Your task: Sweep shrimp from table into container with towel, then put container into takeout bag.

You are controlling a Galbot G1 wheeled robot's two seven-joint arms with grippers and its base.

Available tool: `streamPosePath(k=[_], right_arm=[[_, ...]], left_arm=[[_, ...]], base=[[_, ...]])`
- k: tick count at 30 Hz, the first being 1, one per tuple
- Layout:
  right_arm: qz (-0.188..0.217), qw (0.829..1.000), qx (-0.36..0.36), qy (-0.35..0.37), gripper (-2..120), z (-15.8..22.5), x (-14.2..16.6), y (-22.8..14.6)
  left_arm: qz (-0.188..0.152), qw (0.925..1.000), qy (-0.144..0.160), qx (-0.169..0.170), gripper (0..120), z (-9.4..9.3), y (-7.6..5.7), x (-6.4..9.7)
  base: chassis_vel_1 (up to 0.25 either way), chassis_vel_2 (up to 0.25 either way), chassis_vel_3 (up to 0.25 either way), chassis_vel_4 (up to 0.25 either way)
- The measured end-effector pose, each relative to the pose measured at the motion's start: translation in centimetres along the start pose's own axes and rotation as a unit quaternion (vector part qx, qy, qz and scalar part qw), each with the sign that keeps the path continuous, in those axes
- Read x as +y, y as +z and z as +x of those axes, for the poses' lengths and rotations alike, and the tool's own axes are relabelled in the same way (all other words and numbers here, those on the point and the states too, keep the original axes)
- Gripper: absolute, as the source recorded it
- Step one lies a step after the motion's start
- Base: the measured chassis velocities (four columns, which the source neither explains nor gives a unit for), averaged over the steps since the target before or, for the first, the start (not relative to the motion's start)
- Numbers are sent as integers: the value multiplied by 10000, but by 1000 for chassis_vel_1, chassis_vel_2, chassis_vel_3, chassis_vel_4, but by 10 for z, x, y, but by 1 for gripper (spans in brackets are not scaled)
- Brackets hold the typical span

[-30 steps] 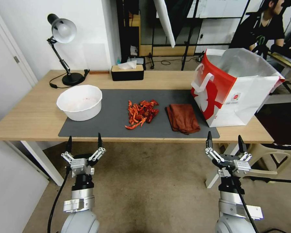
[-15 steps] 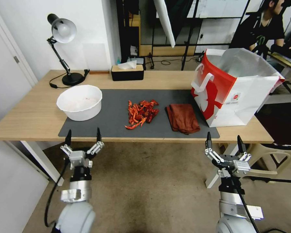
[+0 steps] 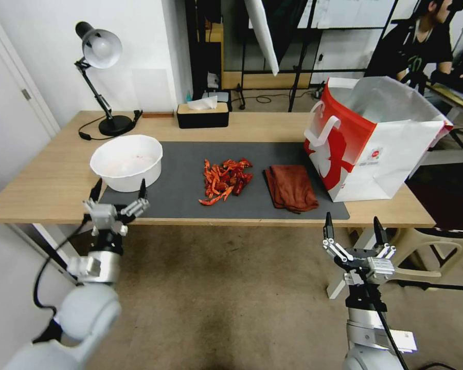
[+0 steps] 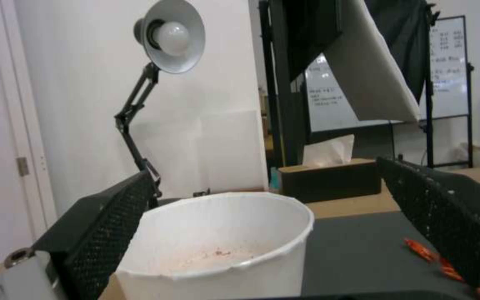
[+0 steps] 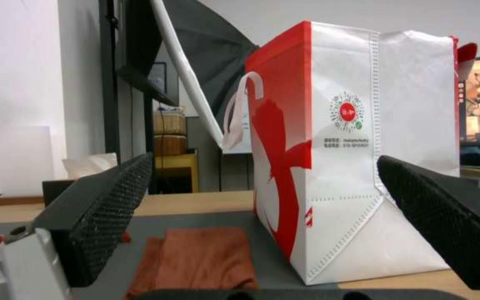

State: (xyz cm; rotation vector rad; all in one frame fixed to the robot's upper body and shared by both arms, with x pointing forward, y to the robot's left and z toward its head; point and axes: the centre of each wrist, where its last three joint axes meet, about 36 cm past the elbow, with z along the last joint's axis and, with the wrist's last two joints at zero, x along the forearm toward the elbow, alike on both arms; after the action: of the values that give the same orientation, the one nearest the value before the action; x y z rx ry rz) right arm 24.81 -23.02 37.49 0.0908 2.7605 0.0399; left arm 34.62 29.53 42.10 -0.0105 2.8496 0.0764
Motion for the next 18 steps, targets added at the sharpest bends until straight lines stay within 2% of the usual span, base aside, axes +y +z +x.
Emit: streamPosePath(k=[3,4,6,8,11,12,14,15,18], right_arm=[[7,10000,10,-7,100,1,0,0],[7,10000,10,-7,100,1,0,0],[-7,10000,9,-8,100,0,0,0],[-15,10000,4,-14,100,-1,0,0],[-45,10000,10,-54,100,-4,0,3],[-45,10000,10,-54,100,-4,0,3],[-60,10000,26,-50,100,-5,0,4],[-60,10000,26,-50,100,-5,0,4],[-94,10000,22,-25,100,-6,1,4]], left_arm=[[77,9997,106,215,100,-24,-7,19],[77,9997,106,215,100,-24,-7,19],[23,9995,168,267,100,-44,-6,33],[-8,9995,192,266,100,-48,-5,37],[-183,9991,317,234,100,-63,-3,55],[-183,9991,317,234,100,-63,-3,55],[-346,9980,525,104,100,-75,0,71],[-346,9980,525,104,100,-75,0,71],[-516,9950,857,-1,100,-89,5,91]], base=[[0,0,0,0],[0,0,0,0],[0,0,0,0],[0,0,0,0],[0,0,0,0],[0,0,0,0],[0,0,0,0],[0,0,0,0],[0,0,0,0]])
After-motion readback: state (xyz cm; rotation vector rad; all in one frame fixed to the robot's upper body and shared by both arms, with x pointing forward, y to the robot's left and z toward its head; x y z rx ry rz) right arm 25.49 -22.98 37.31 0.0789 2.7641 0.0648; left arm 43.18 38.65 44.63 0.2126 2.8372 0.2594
